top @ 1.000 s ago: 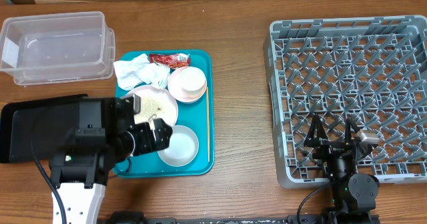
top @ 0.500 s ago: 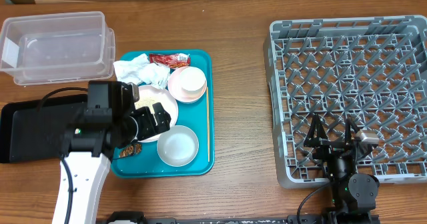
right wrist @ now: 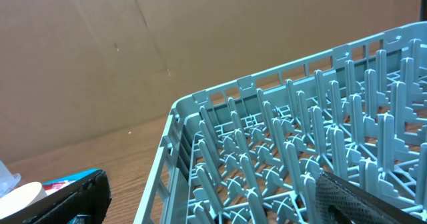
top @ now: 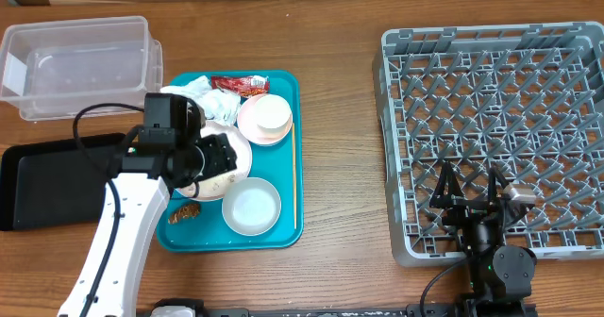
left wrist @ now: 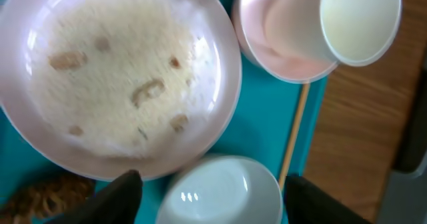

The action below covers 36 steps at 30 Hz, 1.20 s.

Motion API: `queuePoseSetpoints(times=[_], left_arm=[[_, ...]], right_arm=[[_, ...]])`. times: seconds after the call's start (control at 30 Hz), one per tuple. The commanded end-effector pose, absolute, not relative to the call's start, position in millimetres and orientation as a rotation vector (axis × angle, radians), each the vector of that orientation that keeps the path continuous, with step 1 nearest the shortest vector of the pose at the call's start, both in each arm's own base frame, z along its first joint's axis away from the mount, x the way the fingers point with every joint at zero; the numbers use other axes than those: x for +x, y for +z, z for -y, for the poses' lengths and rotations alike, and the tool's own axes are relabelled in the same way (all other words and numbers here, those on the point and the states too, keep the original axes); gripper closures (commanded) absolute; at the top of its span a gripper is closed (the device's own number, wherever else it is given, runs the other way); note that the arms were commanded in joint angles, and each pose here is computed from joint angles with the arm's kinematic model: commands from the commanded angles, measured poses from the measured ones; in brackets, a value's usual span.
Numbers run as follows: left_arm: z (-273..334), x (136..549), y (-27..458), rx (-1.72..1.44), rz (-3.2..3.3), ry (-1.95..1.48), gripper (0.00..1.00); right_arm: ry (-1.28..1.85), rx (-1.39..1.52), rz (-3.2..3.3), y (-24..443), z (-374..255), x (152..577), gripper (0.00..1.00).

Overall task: Sort waste into correct bins and load items into the dishwasher
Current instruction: 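Move the left gripper over the tray toward the white tissue, then grasp the crumpled white tissue with the left gripper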

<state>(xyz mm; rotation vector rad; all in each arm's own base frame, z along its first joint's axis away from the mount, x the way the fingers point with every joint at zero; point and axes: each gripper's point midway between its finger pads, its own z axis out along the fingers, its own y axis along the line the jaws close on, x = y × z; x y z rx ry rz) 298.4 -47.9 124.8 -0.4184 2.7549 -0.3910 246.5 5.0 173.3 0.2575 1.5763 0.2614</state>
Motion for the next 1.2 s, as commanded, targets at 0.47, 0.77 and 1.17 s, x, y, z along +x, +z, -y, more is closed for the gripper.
queuePoseSetpoints(times=[0.47,0.77,1.17], left_arm=[[63,350,123,-0.233,-2.618,-0.149,0.30],[36,387,149,-0.344,-2.400,0.017,0.15],[25,419,191,-0.399,-2.527,-0.115,0.00]], right_arm=[[0.259,0.255,-1.572,172,-5,246,0.00],[0.259,0.255,-1.572,172,-5,246,0.00],[0.259,0.255,-1.572,172,-5,246,0.00]])
